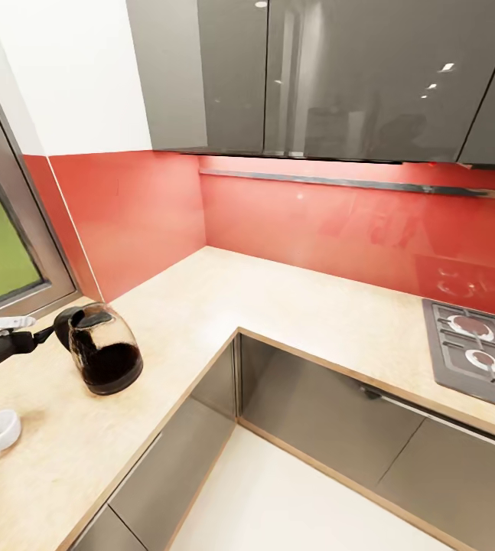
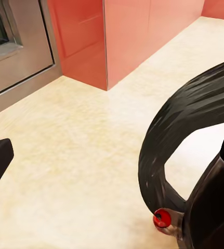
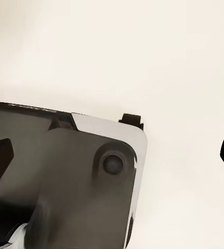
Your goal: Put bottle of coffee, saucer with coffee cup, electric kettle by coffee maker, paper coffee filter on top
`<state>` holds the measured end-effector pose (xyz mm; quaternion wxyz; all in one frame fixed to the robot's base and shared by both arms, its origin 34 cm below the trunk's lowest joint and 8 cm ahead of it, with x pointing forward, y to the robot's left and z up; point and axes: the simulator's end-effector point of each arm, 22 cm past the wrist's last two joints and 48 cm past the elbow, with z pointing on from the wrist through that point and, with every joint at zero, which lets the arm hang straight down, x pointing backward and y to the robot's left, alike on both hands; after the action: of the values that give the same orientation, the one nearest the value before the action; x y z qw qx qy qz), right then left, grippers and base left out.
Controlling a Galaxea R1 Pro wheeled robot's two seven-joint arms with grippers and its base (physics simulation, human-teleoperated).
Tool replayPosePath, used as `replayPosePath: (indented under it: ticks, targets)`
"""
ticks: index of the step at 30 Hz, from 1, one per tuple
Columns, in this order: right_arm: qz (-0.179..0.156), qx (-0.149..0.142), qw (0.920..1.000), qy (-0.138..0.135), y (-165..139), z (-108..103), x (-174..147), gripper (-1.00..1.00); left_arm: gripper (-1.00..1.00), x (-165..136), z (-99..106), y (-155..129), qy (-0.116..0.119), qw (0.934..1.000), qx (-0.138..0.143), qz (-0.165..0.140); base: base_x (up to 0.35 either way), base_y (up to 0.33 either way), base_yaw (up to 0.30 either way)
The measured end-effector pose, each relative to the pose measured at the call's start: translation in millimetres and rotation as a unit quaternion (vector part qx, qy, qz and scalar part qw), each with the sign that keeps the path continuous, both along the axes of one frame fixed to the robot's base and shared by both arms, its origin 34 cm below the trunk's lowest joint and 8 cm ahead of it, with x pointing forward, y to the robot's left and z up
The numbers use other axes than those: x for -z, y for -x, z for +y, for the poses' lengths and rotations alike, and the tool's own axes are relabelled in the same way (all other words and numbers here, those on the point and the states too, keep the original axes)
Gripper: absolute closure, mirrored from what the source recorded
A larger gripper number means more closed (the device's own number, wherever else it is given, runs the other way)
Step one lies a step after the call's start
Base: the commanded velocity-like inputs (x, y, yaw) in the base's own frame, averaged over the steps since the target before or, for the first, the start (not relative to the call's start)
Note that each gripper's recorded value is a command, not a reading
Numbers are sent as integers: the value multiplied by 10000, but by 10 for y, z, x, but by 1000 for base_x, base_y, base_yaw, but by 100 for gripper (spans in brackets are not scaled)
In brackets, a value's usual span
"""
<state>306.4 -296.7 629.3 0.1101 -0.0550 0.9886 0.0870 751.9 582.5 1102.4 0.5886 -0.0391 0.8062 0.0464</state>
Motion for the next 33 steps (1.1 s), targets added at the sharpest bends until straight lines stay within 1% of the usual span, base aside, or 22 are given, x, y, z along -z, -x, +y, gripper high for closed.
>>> replayPosePath:
  ticks: [1, 3, 14, 20, 28, 33]
  targets:
    - [0, 0, 10000, 0, 0, 0, 0, -100, -100, 15, 0, 8, -1, 10000, 0, 12, 1, 0, 0]
    - [0, 0, 10000, 0, 0, 0, 0, -100, -100, 148, 1, 81, -4, 9999, 1, 125, 0, 0, 0]
    - [0, 0, 10000, 0, 0, 0, 0, -100, -100, 186, 1, 103, -14, 9999, 4, 151, 0, 0, 0]
    - [0, 1, 10000, 1, 0, -1, 0, -100, -100, 144, -3, 73, -233, 9996, 86, -152, 0, 0, 0]
    - [-1, 1, 10000, 3, 0, -1, 0, -100, -100, 163, -3, 73, -269, 9994, 101, -214, 15, 0, 0]
    - [-2, 1, 10000, 3, 1, -1, -1, -100, -100, 172, -14, 72, -273, 9993, 114, -212, 159, 0, 0]
